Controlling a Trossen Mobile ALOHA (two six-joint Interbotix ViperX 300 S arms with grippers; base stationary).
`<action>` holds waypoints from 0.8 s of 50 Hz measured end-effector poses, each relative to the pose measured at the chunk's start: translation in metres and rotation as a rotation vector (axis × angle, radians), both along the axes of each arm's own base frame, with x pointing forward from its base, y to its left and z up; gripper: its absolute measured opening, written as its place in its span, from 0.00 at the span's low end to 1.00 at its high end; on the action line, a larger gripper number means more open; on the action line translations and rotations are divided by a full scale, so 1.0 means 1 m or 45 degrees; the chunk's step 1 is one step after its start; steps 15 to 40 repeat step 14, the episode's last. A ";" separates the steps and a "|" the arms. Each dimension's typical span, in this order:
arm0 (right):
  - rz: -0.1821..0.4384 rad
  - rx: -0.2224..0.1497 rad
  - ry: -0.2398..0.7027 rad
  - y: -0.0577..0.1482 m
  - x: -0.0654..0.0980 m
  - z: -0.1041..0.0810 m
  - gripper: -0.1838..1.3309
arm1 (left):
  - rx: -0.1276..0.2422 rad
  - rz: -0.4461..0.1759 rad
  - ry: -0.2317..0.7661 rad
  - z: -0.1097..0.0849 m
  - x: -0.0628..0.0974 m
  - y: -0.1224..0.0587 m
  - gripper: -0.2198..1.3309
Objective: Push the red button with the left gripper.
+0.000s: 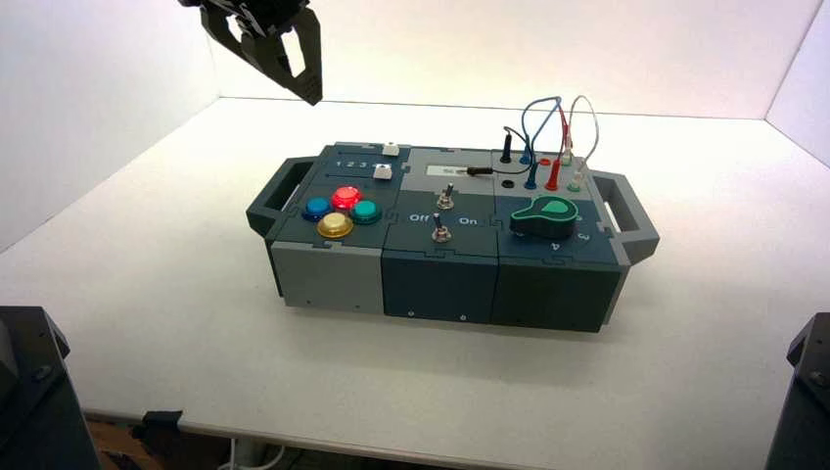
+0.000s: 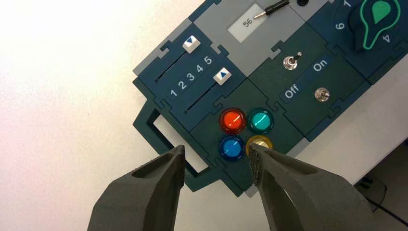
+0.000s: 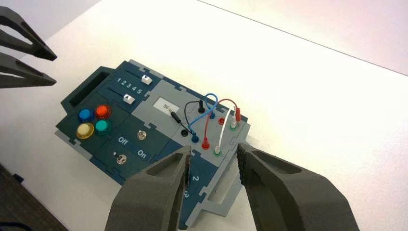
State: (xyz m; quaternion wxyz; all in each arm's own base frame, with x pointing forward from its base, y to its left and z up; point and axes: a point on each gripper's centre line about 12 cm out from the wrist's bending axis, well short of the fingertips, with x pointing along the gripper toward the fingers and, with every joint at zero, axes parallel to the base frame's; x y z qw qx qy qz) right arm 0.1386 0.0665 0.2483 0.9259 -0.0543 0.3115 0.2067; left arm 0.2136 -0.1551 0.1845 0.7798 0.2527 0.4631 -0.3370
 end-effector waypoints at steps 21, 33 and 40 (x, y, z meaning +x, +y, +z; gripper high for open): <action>0.002 0.008 -0.016 -0.001 -0.002 0.002 0.79 | 0.001 0.000 0.002 -0.001 0.000 0.000 0.92; 0.002 0.008 -0.016 -0.001 -0.002 0.002 0.79 | 0.001 0.000 0.002 -0.001 0.000 0.000 0.92; 0.002 0.008 -0.016 -0.001 -0.002 0.002 0.79 | 0.001 0.000 0.002 -0.001 0.000 0.000 0.92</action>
